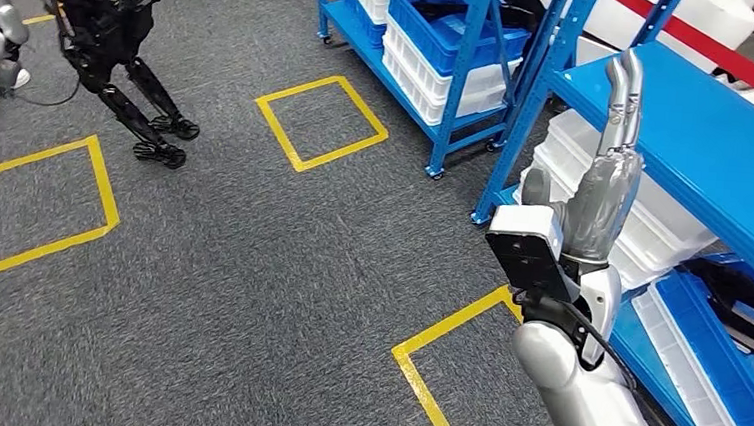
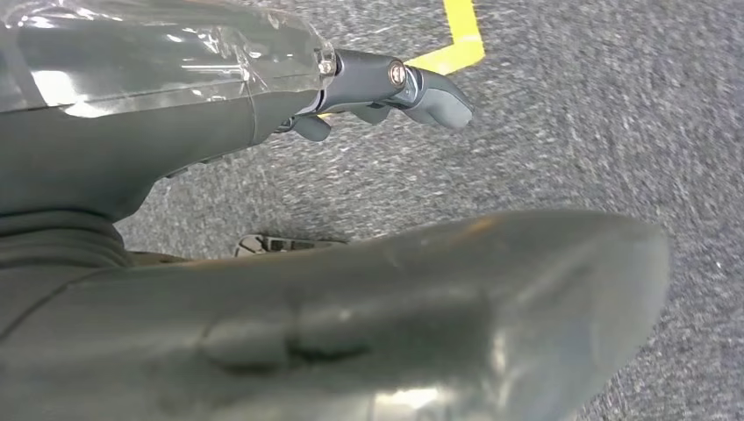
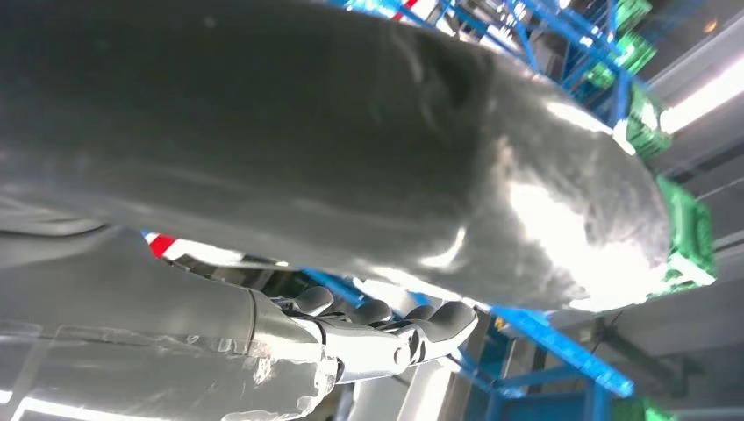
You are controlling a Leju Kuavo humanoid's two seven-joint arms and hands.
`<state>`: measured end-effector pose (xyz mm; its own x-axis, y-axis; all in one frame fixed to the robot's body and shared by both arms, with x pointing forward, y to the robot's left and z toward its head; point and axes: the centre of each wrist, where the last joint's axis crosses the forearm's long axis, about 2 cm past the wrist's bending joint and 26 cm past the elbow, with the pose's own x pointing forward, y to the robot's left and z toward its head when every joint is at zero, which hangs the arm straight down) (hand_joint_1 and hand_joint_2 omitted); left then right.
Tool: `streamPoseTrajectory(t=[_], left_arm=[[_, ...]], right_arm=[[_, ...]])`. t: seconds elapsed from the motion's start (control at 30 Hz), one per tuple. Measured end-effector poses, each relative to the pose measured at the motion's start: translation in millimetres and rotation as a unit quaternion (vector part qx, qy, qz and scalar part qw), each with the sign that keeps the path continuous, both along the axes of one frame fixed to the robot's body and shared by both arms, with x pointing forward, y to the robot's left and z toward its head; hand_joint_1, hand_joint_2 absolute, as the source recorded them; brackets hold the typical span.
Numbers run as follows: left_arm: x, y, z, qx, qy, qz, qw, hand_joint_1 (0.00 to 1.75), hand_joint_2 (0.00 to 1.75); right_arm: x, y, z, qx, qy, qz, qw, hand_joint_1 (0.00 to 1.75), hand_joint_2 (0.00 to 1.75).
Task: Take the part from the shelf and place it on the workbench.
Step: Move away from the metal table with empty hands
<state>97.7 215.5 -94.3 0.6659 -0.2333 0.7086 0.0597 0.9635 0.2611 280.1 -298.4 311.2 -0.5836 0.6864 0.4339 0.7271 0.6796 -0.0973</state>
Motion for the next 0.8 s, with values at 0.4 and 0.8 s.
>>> streamPoseTrajectory(t=[0.4, 0.8], left_arm=[[-0.3, 0.4, -0.1, 0.000, 0.000, 0.000, 1.000, 0.00, 0.00], [2.2, -0.2, 0.5, 0.000, -0.002, 0.000, 1.000, 0.00, 0.00]], right_arm=[[0.5, -0.1, 1.1, 0.003, -0.001, 0.002, 1.000, 0.00, 0.00], [0.3, -0.5, 1.0, 0.002, 0.003, -0.003, 1.000, 0.00, 0.00]])
